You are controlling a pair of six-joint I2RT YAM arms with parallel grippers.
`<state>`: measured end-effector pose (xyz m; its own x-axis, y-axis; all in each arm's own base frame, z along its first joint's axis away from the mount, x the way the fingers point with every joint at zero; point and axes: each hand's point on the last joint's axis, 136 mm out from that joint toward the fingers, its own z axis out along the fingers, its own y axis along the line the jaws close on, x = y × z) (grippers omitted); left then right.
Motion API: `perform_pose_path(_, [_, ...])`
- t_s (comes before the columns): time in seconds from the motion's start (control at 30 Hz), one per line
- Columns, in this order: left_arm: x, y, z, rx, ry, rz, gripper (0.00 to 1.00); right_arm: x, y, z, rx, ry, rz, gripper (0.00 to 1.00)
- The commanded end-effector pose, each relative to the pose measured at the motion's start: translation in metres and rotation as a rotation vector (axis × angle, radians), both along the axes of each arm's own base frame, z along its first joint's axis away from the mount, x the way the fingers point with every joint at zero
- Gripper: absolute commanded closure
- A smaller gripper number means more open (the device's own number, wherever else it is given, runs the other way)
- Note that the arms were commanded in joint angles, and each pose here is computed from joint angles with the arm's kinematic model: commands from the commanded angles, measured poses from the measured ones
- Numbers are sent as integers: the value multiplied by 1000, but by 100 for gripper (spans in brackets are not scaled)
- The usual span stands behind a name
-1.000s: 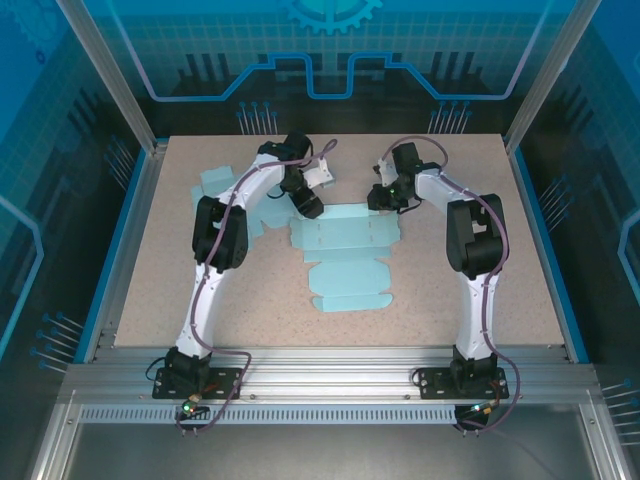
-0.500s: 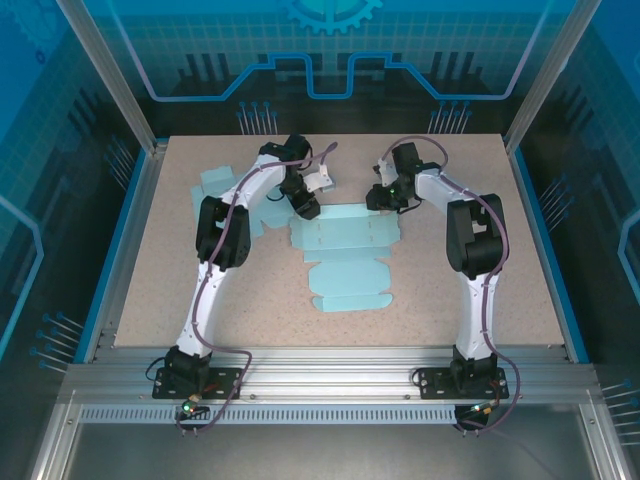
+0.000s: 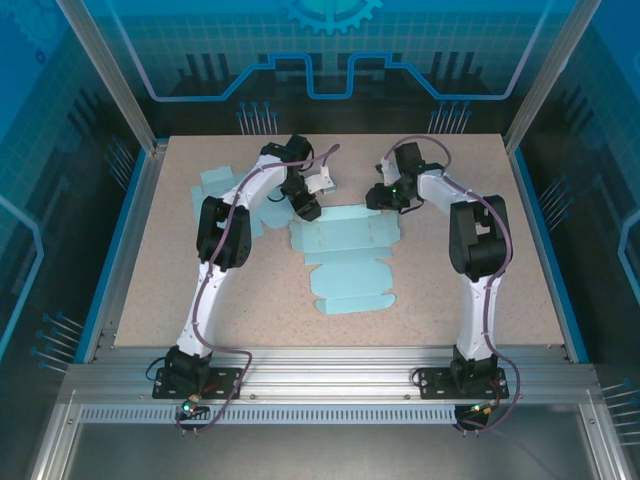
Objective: Fold the paper box
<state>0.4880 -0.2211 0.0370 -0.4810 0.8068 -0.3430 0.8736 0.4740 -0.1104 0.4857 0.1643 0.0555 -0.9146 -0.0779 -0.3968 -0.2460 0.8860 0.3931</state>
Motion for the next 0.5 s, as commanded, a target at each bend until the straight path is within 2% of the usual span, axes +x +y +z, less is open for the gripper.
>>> perform_pose_path(0.0, [-9,0,-3,9,31,-27,48,3,-4,25,36,-45,-20,61])
perform_pose_path(0.17, [-14,3,-15,32,57,-34,49,0,-4,35,42,-61,-28,57])
perform_pose_path(0.23, [-15,4,-19,34,64,-37,53,-2,-5,43,49,-77,-36,54])
perform_pose_path(0.47, [-13,3,-21,38,55,-38,80,-10,-8,87,72,-156,-64,38])
